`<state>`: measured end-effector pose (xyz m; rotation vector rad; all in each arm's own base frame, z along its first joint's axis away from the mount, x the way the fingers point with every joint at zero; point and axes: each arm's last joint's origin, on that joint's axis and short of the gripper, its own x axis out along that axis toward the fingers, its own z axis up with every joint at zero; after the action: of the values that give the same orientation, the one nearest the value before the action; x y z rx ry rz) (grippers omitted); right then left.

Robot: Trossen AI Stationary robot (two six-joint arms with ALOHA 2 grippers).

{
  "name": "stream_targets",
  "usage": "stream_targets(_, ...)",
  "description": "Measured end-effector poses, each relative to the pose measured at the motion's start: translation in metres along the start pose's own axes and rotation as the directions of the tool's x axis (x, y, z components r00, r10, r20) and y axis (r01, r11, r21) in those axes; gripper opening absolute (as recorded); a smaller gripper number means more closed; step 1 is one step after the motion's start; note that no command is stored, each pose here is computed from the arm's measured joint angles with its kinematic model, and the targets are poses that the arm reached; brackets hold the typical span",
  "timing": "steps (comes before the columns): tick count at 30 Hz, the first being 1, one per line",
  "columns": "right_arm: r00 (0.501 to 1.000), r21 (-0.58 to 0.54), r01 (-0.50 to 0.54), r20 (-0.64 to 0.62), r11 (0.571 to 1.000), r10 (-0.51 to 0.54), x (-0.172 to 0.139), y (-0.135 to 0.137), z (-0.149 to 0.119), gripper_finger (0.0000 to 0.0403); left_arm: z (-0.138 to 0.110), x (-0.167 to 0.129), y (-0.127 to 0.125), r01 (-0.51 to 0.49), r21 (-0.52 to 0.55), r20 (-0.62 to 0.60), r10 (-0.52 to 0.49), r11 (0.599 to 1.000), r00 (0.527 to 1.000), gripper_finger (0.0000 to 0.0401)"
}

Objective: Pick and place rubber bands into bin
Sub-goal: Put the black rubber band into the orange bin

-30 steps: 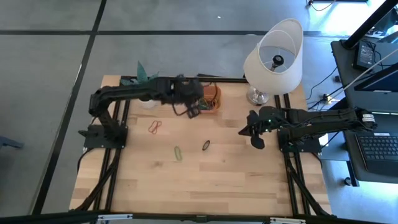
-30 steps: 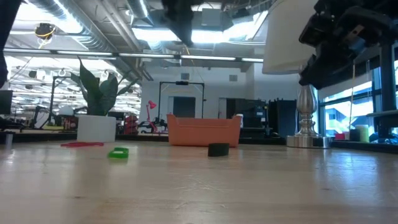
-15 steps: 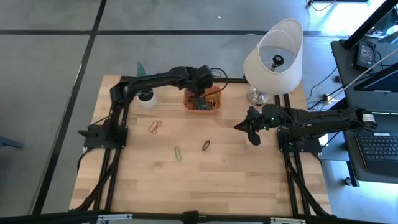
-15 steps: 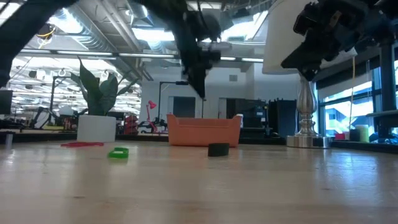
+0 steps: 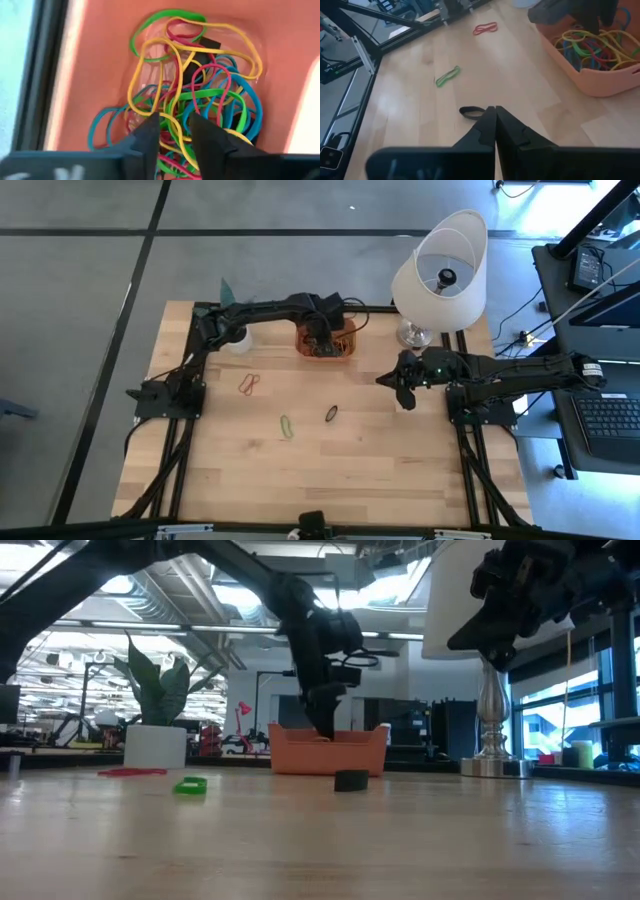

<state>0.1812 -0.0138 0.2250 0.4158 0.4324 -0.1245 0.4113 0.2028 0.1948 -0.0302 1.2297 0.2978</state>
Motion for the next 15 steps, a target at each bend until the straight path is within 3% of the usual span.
stream_targets(7,1.000,-0.003,0.001,-0.001,1.000,-0.001,0.000,0.000,0.000,0.0004,0.011,-0.025,0.004,-0.002,-0.047,0.006,0.002,0.999,1.000,0.0169)
stream_targets(15,1.000,-0.006,0.001,-0.001,1.000,-0.001,0.000,0.000,0.000,0.0004,0.025,-0.067,0.002,0.009,-0.179,0.011,-0.007,0.984,1.000,0.0181)
